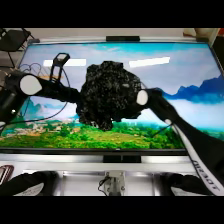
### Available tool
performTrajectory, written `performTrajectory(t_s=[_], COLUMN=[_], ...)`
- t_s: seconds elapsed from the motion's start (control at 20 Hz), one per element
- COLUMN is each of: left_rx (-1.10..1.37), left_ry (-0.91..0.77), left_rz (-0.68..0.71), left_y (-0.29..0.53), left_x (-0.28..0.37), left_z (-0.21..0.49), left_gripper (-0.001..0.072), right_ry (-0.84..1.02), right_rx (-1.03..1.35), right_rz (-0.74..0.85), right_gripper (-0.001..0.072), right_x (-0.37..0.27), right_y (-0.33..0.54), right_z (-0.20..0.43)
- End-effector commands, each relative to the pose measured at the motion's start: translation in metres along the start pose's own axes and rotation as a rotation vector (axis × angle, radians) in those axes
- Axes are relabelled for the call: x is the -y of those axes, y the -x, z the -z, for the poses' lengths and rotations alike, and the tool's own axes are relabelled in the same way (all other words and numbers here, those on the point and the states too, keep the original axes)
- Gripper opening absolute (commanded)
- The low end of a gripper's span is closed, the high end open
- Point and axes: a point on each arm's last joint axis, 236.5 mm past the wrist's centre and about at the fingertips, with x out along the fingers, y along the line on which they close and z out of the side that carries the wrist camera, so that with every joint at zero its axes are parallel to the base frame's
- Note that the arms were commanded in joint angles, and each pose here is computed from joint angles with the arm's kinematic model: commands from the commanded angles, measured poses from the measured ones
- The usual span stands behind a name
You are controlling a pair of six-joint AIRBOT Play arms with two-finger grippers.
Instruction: Fold the shirts.
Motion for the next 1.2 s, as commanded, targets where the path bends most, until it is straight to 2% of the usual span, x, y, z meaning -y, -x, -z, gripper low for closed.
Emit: performTrajectory(t_s=[0.0, 0.15, 0.35, 0.4, 0.45, 0.5, 0.6, 0.75, 0.9, 1.0, 1.15], left_rx=[-0.001, -0.024, -0.018, -0.014, -0.007, 0.004, 0.034, 0.141, 0.440, 0.704, 1.011], left_ry=[0.020, 0.011, 0.010, 0.010, 0.010, 0.010, 0.009, -0.018, -0.063, -0.106, -0.177], left_rz=[-0.026, -0.035, -0.038, -0.038, -0.038, -0.039, -0.040, -0.034, 0.023, 0.125, 0.214], left_y=[0.000, 0.001, 0.001, 0.001, 0.001, 0.001, 0.002, 0.039, 0.149, 0.260, 0.385], left_x=[-0.015, -0.019, -0.019, -0.019, -0.019, -0.020, -0.020, -0.010, 0.025, 0.068, 0.112], left_z=[0.000, 0.006, 0.004, 0.003, 0.002, -0.001, -0.008, -0.042, -0.112, -0.144, -0.147], left_gripper=[0.0046, 0.0046, 0.0046, 0.0046, 0.0046, 0.0046, 0.0045, 0.0045, 0.0045, 0.0045, 0.0045], right_ry=[-0.008, 0.033, -0.029, -0.062, -0.102, -0.138, -0.100, 0.167, 0.318, 0.348, 0.418], right_rx=[0.064, 0.095, 0.112, 0.097, 0.081, 0.076, 0.098, 0.193, 0.478, 0.774, 1.126], right_rz=[-0.158, -0.136, -0.148, -0.170, -0.197, -0.223, -0.247, -0.121, 0.118, 0.153, 0.123], right_gripper=[0.0677, 0.0676, 0.0667, 0.0513, 0.0246, 0.0051, 0.0042, 0.0042, 0.0043, 0.0043, 0.0043], right_x=[-0.054, -0.059, -0.056, -0.059, -0.063, -0.068, -0.072, -0.050, -0.016, -0.035, -0.086], right_y=[-0.049, -0.066, -0.084, -0.089, -0.095, -0.096, -0.079, 0.012, 0.180, 0.314, 0.460], right_z=[-0.015, -0.019, -0.026, -0.024, -0.021, -0.022, -0.030, -0.053, -0.089, -0.087, -0.029])
